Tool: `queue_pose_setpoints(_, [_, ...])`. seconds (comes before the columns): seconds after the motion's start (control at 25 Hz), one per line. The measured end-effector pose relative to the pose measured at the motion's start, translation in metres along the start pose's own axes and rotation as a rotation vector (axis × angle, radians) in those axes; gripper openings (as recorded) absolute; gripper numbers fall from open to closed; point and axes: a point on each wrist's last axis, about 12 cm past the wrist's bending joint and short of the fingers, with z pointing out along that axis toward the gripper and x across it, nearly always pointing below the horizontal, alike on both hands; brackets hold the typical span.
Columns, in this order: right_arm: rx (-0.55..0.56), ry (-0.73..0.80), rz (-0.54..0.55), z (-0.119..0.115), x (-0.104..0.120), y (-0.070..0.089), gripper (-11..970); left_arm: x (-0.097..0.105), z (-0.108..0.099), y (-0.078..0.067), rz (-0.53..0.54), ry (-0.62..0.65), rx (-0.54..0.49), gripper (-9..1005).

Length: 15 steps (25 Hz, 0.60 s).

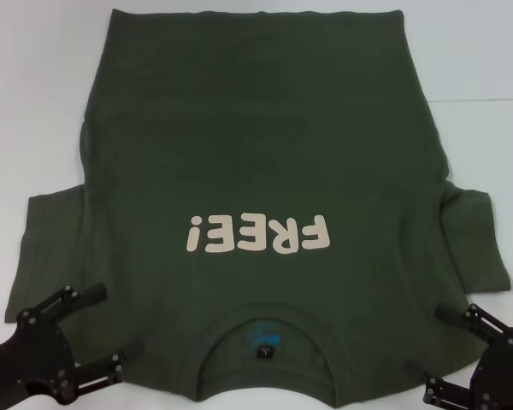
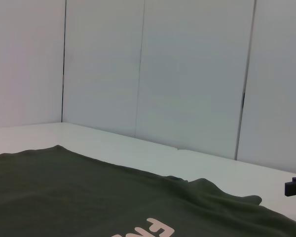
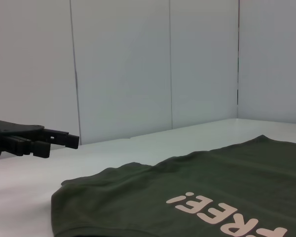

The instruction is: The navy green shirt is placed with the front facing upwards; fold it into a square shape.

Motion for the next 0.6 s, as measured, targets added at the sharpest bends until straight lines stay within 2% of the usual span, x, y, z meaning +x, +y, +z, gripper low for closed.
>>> queue_pose_setpoints(0.48, [-0.002, -0.002, -0.001, 0.0014, -0.0006, -0.0005, 915, -0.0006, 0.0007, 0.0007, -0.006, -0.005, -0.003, 905])
queue_pose_setpoints(0.6, [-0.004, -0.004, -0.002, 0.0019, -0.001, -0.0008, 915, -0.0011, 0.001, 0.0012, -0.04, -0.008, -0.005, 905])
